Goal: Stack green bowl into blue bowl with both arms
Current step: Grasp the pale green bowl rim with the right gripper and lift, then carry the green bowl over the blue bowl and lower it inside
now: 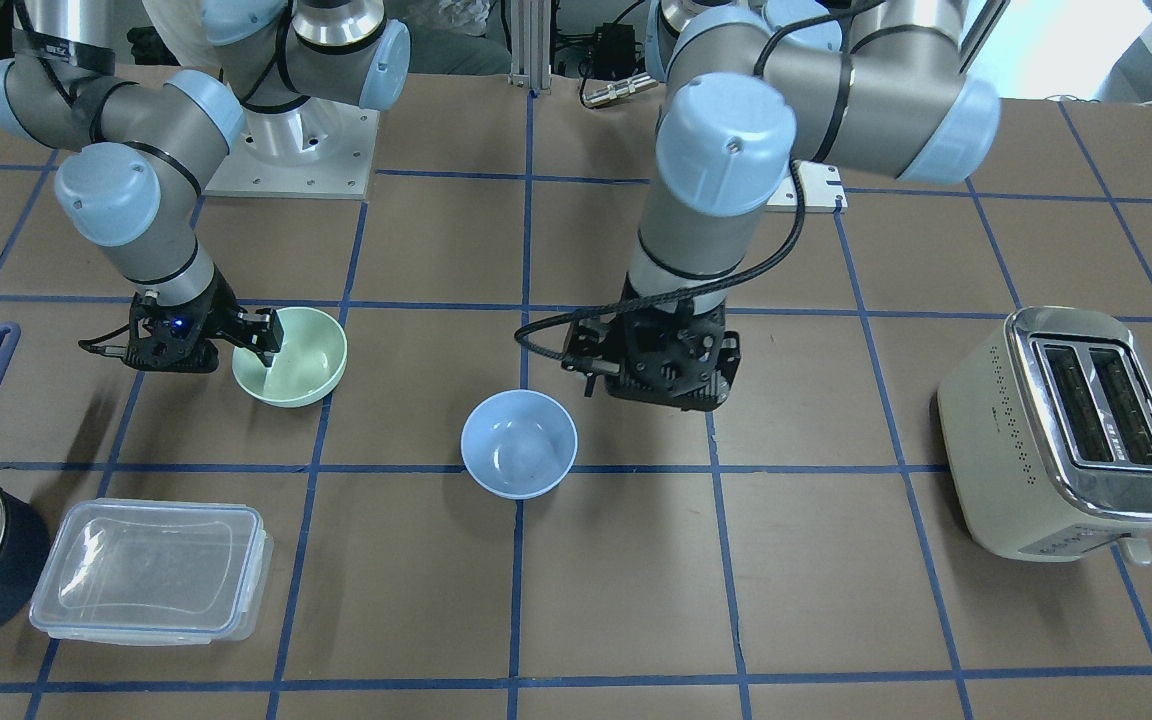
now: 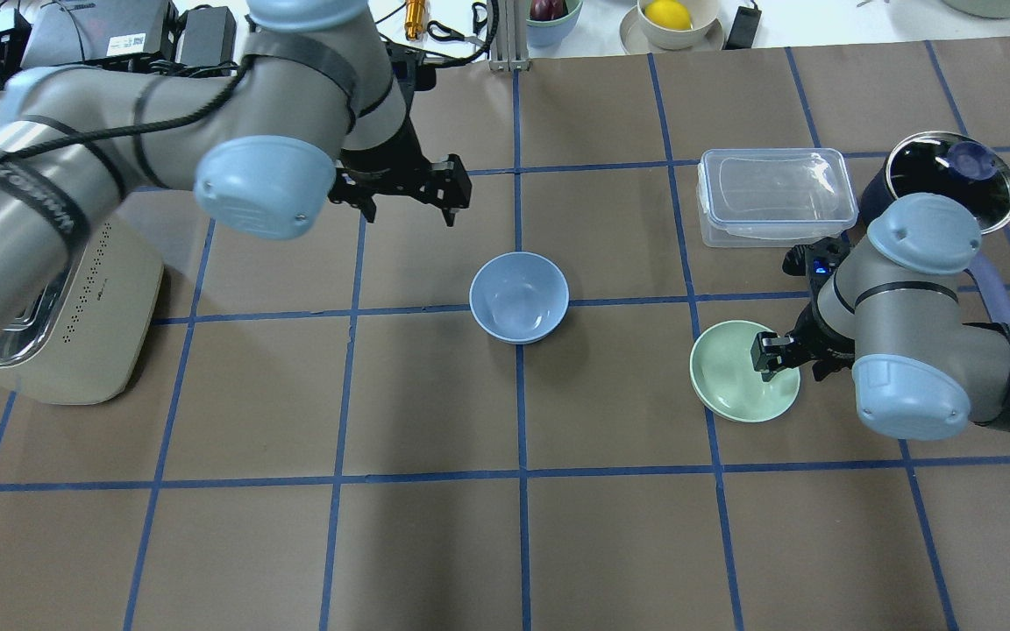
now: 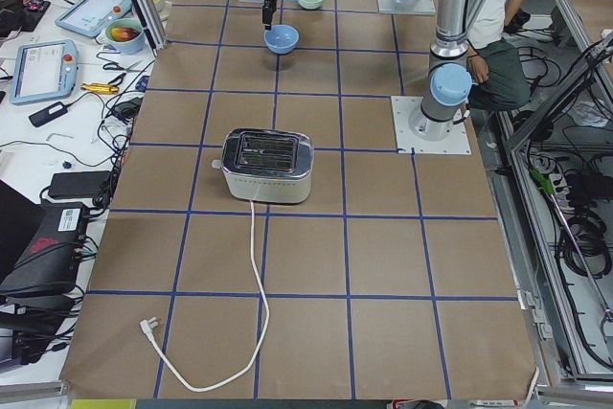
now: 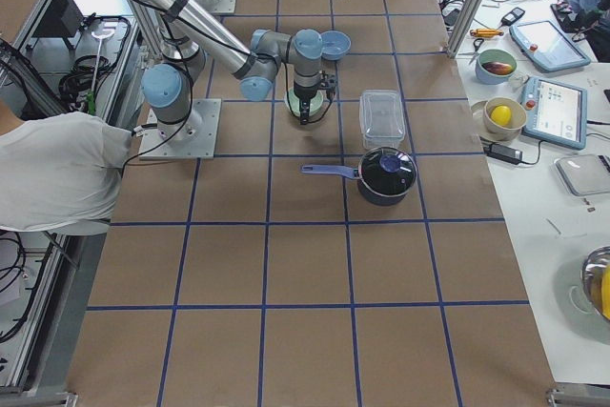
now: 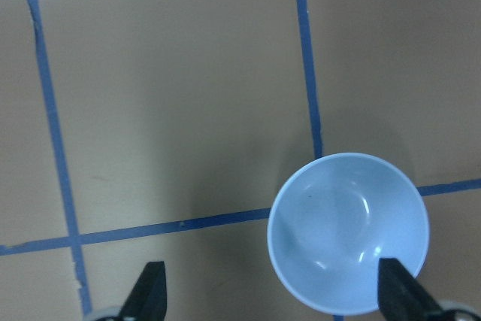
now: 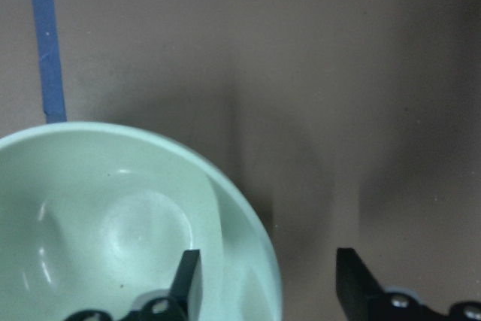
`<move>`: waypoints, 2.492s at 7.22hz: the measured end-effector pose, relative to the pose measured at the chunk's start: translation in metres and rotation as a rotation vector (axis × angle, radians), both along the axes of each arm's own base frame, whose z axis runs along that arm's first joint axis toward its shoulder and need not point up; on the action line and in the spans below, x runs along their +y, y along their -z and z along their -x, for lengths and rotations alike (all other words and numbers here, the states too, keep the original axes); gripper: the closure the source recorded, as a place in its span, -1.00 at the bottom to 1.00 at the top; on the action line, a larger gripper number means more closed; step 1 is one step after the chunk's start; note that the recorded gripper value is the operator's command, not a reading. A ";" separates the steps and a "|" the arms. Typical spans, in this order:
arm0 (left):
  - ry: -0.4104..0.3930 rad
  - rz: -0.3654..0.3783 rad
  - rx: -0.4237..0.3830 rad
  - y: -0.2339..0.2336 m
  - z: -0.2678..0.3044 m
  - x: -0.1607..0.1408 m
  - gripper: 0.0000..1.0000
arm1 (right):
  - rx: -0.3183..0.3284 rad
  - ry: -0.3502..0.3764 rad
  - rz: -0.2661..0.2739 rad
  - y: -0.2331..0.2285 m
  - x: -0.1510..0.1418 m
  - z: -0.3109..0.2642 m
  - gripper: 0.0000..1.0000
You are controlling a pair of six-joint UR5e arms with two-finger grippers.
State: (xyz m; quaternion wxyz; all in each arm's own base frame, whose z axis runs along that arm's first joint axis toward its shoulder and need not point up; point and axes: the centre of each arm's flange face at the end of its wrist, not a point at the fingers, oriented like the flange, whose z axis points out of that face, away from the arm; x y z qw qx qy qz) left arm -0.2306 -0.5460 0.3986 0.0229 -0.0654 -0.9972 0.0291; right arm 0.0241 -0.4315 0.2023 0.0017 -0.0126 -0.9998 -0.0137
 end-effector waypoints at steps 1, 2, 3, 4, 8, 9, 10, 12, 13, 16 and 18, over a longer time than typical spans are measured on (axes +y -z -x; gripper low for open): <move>-0.005 -0.007 -0.002 -0.038 -0.039 0.014 -1.00 | 0.000 0.000 0.004 0.000 -0.001 0.000 1.00; -0.004 -0.008 -0.004 -0.069 -0.072 0.032 -1.00 | 0.000 0.001 0.009 -0.002 -0.002 0.001 1.00; 0.002 -0.020 -0.006 -0.089 -0.093 0.051 -1.00 | -0.007 0.002 0.020 -0.006 -0.006 0.001 1.00; 0.003 -0.030 -0.006 -0.102 -0.102 0.064 -1.00 | -0.041 0.005 0.035 -0.017 -0.014 -0.003 1.00; -0.008 -0.033 -0.027 -0.112 -0.115 0.061 -1.00 | -0.213 0.043 0.025 -0.113 -0.091 -0.087 1.00; -0.007 -0.032 -0.027 -0.111 -0.114 0.060 -1.00 | -0.228 0.071 0.016 -0.118 -0.102 -0.126 1.00; -0.006 -0.029 -0.028 -0.112 -0.114 0.060 -1.00 | -0.230 0.100 0.013 -0.117 -0.109 -0.163 1.00; -0.007 -0.014 -0.030 -0.118 -0.114 0.064 -1.00 | -0.213 0.127 0.033 -0.098 -0.115 -0.226 1.00; -0.007 -0.008 -0.033 -0.118 -0.114 0.065 -1.00 | -0.195 0.120 0.030 -0.084 -0.113 -0.242 1.00; -0.007 -0.007 -0.060 -0.118 -0.116 0.067 -1.00 | -0.148 0.089 0.006 -0.059 -0.107 -0.257 -0.62; -0.007 -0.010 -0.062 -0.117 -0.116 0.065 -1.00 | -0.142 0.076 -0.002 -0.052 -0.108 -0.258 -1.00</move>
